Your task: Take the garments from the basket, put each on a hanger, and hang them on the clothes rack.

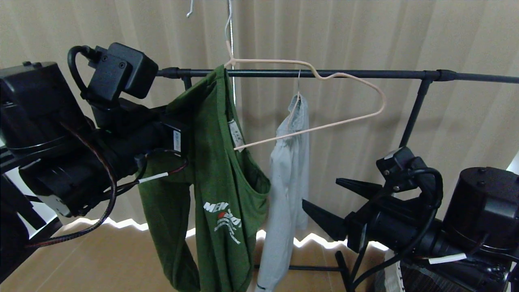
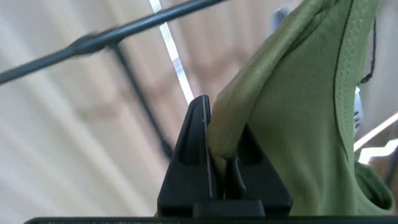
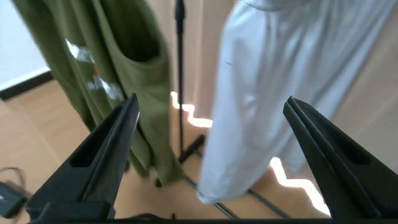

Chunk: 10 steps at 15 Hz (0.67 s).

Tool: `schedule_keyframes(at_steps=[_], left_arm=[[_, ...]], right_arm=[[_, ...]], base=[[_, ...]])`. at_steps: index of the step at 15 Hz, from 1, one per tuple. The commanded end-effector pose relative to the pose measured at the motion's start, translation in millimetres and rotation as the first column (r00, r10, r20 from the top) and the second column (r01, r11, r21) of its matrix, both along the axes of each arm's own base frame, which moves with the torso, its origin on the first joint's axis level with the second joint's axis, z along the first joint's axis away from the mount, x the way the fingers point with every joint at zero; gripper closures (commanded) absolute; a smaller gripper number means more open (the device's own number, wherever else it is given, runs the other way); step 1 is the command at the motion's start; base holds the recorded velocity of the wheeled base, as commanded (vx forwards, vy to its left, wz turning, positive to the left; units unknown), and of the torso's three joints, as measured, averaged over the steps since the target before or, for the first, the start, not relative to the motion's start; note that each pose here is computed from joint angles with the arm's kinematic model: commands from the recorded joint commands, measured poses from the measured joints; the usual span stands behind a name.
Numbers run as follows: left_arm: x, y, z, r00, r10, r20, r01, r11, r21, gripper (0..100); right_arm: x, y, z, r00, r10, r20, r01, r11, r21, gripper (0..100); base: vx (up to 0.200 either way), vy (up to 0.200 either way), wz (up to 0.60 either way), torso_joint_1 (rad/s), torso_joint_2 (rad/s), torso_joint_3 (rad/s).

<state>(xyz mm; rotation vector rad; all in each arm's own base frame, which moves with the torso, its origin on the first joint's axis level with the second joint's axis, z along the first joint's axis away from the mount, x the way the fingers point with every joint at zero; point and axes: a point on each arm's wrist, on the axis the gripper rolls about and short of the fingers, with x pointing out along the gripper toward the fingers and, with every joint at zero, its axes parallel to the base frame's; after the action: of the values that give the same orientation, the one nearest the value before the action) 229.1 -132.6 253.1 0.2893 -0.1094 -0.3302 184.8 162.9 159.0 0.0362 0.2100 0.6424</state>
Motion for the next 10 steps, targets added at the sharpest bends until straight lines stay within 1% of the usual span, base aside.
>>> schedule_keyframes(at_steps=[1,2,4,7,10], left_arm=[[-5.2,-7.7,4.7,0.999,-0.037,0.009,0.037,0.999,-0.005,100],[-7.0,-12.9,5.8,0.998,-0.057,0.008,0.057,0.998,-0.004,100],[-11.9,-20.4,7.1,0.996,-0.092,0.012,0.092,0.996,-0.005,100],[-17.0,-26.3,8.8,0.992,-0.124,0.018,0.124,0.992,-0.008,100],[-21.0,-29.4,9.3,0.990,-0.142,0.020,0.142,0.990,-0.011,100]], right_arm=[[-2.6,6.1,0.8,1.000,0.022,-0.004,-0.022,1.000,0.011,0],[-2.7,9.2,2.8,1.000,0.029,-0.001,-0.029,0.999,0.032,0],[0.5,12.0,2.7,1.000,0.021,0.022,-0.022,0.998,0.052,0],[3.0,14.9,-2.1,1.000,0.020,0.014,-0.020,0.999,0.044,0],[7.0,18.2,-12.2,1.000,0.017,-0.012,-0.017,1.000,0.017,0]], base=[[0.000,0.000,0.00,0.000,0.00,0.000],[0.000,0.000,0.00,0.000,0.00,0.000],[0.000,0.000,0.00,0.000,0.00,0.000],[0.000,0.000,0.00,0.000,0.00,0.000],[0.000,0.000,0.00,0.000,0.00,0.000]])
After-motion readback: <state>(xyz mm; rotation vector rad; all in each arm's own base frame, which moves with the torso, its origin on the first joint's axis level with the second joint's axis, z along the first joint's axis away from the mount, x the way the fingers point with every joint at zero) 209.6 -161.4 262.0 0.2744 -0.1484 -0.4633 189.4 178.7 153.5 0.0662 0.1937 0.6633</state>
